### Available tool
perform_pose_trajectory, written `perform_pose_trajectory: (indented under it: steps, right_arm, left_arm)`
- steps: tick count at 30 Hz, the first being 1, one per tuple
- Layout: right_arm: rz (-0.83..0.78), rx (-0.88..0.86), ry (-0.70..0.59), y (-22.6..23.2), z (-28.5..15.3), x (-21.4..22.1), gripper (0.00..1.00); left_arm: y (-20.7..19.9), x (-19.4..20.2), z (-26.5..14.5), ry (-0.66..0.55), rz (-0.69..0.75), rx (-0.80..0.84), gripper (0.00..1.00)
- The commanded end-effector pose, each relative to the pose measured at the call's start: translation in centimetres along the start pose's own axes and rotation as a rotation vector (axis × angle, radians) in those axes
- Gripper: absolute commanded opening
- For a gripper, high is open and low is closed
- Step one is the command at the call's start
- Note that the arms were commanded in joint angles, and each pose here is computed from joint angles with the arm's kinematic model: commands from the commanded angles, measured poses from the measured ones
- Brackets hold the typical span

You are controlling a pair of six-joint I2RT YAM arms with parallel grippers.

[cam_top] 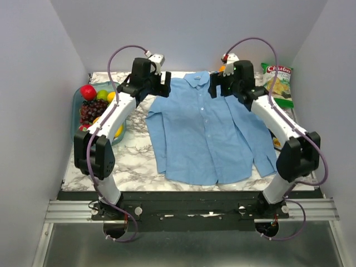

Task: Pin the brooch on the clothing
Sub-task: Flatten out the clothes at the center of the board.

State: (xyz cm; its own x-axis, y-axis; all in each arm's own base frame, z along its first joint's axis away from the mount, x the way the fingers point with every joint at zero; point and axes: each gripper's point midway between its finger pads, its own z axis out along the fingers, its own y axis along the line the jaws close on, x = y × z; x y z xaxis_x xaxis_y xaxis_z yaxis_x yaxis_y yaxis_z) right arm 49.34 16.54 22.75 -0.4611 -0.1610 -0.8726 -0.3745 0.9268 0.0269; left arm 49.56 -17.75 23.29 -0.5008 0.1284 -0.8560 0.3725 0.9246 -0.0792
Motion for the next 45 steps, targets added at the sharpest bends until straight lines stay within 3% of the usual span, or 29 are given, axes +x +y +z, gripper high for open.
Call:
perform_pose_trajectory:
  steps: [1, 8, 17, 25, 36, 45]
  right_arm:
    - [0.017, -0.103, 0.093, 8.4, -1.8, 5.7, 0.98]
    - [0.03, -0.242, 0.246, 18.4, -4.9, 14.4, 0.93]
    - [-0.157, -0.321, 0.34, 28.1, -9.8, 22.3, 0.87]
    - [-0.258, -0.362, 0.367, 33.2, -10.2, 24.8, 0.8]
    - [-0.356, -0.28, 0.395, 34.1, -9.2, 28.1, 0.62]
    - [-0.427, -0.23, 0.346, 34.8, -10.4, 28.0, 0.61]
  left_arm:
    - [-1.9, 2.9, -2.5, 0.029, -0.16, 0.052, 0.99]
    - [-2.5, 8.9, -9.4, 0.069, -0.231, 0.03, 0.99]
    - [-2.8, 20.9, -11.6, 0.182, -0.4, -0.021, 0.96]
    - [-2.3, 23.2, -13.3, 0.139, -0.453, -0.059, 0.94]
    - [-1.9, 23.6, -13.1, 0.149, -0.463, -0.086, 0.93]
    - [-1.4, 25.1, -12.8, 0.161, -0.484, -0.118, 0.95]
